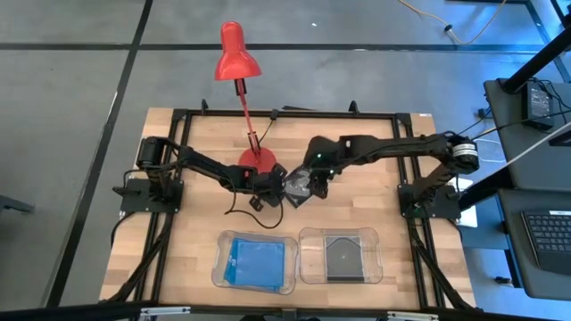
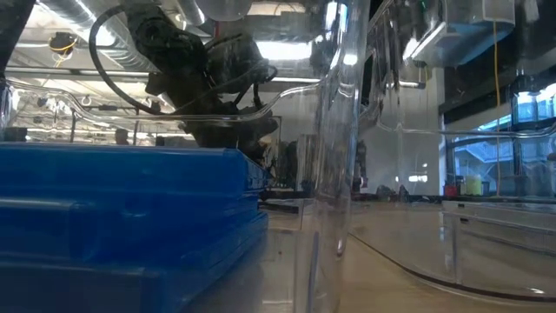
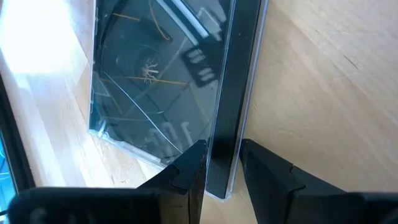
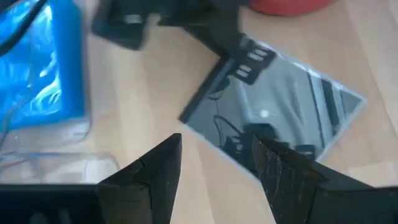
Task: Pick & place jewel cases by type
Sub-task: Put the black cd case into the right transparent bin
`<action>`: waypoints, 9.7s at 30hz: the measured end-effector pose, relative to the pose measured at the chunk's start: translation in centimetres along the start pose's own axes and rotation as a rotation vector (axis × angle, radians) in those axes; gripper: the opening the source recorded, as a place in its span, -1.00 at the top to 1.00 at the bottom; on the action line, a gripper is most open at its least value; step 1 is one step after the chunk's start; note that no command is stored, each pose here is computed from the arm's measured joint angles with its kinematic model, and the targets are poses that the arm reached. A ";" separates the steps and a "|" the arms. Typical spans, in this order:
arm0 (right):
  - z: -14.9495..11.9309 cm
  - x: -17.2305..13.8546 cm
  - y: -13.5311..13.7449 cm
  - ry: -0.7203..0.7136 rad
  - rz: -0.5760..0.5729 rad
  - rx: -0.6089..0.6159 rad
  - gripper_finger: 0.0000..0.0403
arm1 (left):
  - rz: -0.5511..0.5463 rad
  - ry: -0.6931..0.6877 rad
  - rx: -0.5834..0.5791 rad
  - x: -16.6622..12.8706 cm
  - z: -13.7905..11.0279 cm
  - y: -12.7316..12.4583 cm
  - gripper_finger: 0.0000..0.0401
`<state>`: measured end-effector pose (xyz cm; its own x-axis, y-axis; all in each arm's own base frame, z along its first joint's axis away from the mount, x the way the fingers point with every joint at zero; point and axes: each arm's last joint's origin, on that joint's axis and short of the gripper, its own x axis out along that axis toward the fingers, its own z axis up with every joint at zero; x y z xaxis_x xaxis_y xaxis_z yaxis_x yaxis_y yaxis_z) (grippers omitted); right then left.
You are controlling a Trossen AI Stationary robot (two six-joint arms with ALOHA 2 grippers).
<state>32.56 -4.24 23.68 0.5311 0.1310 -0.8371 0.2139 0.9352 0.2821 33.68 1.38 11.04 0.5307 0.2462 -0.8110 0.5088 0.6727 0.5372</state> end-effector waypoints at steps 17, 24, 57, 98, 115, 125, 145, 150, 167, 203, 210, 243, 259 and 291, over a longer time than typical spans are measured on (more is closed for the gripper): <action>-5.2 3.4 -8.1 -0.185 -0.008 0.285 0.00 | 0.034 0.004 -0.002 0.0 0.1 0.2 0.49; -6.0 5.0 -9.2 -0.146 -0.028 0.342 0.00 | 0.035 0.002 -0.005 0.0 0.1 0.2 0.49; -6.4 7.4 -9.9 -0.107 0.038 0.472 0.00 | 0.198 0.020 0.138 -0.5 1.9 -0.4 0.36; -6.8 7.6 -9.1 -0.028 0.185 0.458 0.00 | 0.422 -0.052 0.149 -4.7 4.3 1.4 0.37; -7.3 7.9 -8.2 0.065 0.362 0.490 0.00 | 0.583 0.019 0.217 -5.8 5.5 1.3 0.42; -7.1 8.3 -6.5 0.035 0.302 0.451 0.00 | 0.547 -0.079 0.174 -5.4 4.9 2.5 0.61; -5.9 8.2 -5.9 -0.080 0.306 0.358 0.00 | 0.532 -0.315 0.189 -5.8 5.9 3.0 0.73; -6.0 8.3 -5.3 -0.064 0.313 0.368 0.00 | 0.532 -0.321 0.189 -5.8 5.9 2.9 0.73; -6.8 8.5 -4.9 0.012 0.307 0.353 0.00 | 0.558 -0.304 0.179 -5.9 5.9 3.0 0.74; -7.0 8.3 -4.8 0.027 0.310 0.324 0.00 | 0.606 -0.292 0.218 -6.1 6.3 2.9 0.74; -6.8 4.8 -4.2 -0.014 0.291 0.139 0.00 | 0.612 -0.275 0.225 -6.2 6.2 2.9 0.74; -5.3 -0.3 -6.5 -0.282 0.193 -0.419 0.00 | 0.605 -0.258 0.202 -6.2 6.2 2.9 0.77; -4.3 -1.0 -7.3 -0.336 0.266 0.126 0.00 | 0.604 -0.257 0.204 -6.1 6.2 2.9 0.77; -4.7 -0.9 -7.6 -0.319 0.101 -0.315 -0.70 | 0.603 -0.257 0.207 -6.1 6.2 2.9 0.77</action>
<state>26.61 -9.88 20.05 0.7731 0.1645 -0.6126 -0.0849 0.9839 0.1570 36.07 -2.49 19.01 0.8930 0.3452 -0.2888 0.1791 0.3163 0.9316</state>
